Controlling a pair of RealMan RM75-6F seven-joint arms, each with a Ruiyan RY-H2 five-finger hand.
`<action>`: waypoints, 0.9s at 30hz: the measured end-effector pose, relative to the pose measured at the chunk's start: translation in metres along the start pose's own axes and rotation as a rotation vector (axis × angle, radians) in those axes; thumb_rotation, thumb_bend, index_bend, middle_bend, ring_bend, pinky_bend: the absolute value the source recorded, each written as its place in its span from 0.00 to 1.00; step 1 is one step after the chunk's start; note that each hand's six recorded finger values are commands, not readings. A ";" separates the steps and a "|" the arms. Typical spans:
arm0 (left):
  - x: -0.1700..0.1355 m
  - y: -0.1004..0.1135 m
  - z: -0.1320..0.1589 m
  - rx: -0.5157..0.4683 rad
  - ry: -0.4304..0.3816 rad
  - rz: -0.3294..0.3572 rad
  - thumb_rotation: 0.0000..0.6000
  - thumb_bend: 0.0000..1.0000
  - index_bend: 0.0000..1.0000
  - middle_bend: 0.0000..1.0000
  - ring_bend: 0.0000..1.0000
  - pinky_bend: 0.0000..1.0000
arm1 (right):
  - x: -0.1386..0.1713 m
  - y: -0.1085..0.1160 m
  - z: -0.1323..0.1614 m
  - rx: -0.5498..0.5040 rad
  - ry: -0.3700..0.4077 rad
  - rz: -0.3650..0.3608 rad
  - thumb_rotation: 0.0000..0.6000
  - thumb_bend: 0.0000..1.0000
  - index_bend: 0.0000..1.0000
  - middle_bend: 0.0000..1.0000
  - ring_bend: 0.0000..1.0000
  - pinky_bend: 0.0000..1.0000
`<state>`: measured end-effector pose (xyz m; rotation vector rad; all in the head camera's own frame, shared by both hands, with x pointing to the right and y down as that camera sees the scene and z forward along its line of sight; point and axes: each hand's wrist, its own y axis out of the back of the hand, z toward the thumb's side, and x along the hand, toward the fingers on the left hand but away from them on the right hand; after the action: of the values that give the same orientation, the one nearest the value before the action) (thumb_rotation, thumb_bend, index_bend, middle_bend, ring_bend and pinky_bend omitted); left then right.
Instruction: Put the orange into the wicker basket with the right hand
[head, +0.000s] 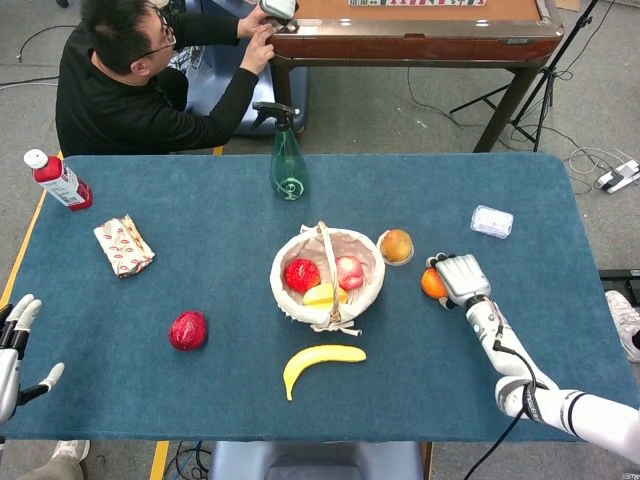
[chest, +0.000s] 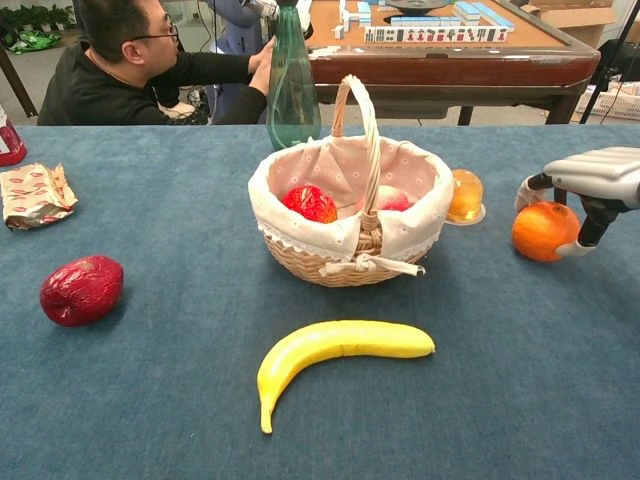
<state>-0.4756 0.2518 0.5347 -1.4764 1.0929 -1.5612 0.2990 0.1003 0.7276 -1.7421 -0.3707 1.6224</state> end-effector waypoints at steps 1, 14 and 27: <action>0.000 0.000 0.000 0.001 0.001 0.000 1.00 0.25 0.04 0.00 0.00 0.05 | 0.001 0.002 0.002 -0.012 0.005 -0.010 1.00 0.33 0.48 0.42 0.40 0.68; 0.002 0.002 0.000 -0.010 -0.008 0.008 1.00 0.25 0.04 0.00 0.00 0.05 | 0.042 0.086 0.023 -0.248 0.158 -0.190 1.00 0.33 0.48 0.42 0.41 0.70; 0.001 0.004 0.001 -0.012 -0.011 0.010 1.00 0.25 0.04 0.00 0.00 0.05 | 0.022 0.108 0.073 -0.332 0.265 -0.202 1.00 0.33 0.24 0.32 0.38 0.70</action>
<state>-0.4749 0.2494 0.5314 -1.4843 1.1036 -1.5399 0.2059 0.0606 0.6423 -2.0600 -0.6935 1.2184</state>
